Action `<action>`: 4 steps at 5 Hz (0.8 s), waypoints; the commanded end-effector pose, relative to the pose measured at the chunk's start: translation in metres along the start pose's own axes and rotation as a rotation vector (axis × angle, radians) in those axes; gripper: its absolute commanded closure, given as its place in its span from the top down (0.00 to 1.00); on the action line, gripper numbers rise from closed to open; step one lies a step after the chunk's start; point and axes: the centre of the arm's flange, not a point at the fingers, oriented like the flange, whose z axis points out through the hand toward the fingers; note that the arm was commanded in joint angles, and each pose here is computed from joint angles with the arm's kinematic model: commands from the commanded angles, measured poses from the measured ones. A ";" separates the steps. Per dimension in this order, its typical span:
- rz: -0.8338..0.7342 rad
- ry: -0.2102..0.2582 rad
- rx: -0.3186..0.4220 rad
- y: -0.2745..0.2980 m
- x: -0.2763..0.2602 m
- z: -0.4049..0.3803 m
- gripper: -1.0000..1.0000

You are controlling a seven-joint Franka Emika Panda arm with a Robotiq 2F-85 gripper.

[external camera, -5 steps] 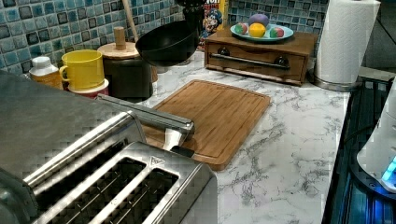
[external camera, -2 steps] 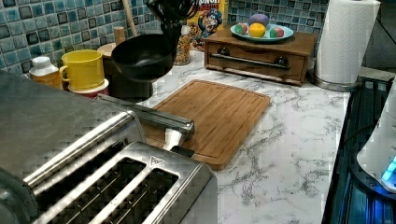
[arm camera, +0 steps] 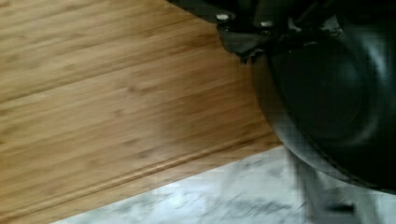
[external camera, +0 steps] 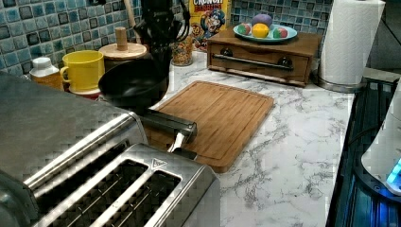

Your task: Put the bowl in the oven.

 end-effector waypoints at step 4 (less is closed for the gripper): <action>-0.137 0.166 0.201 -0.144 -0.033 -0.069 0.00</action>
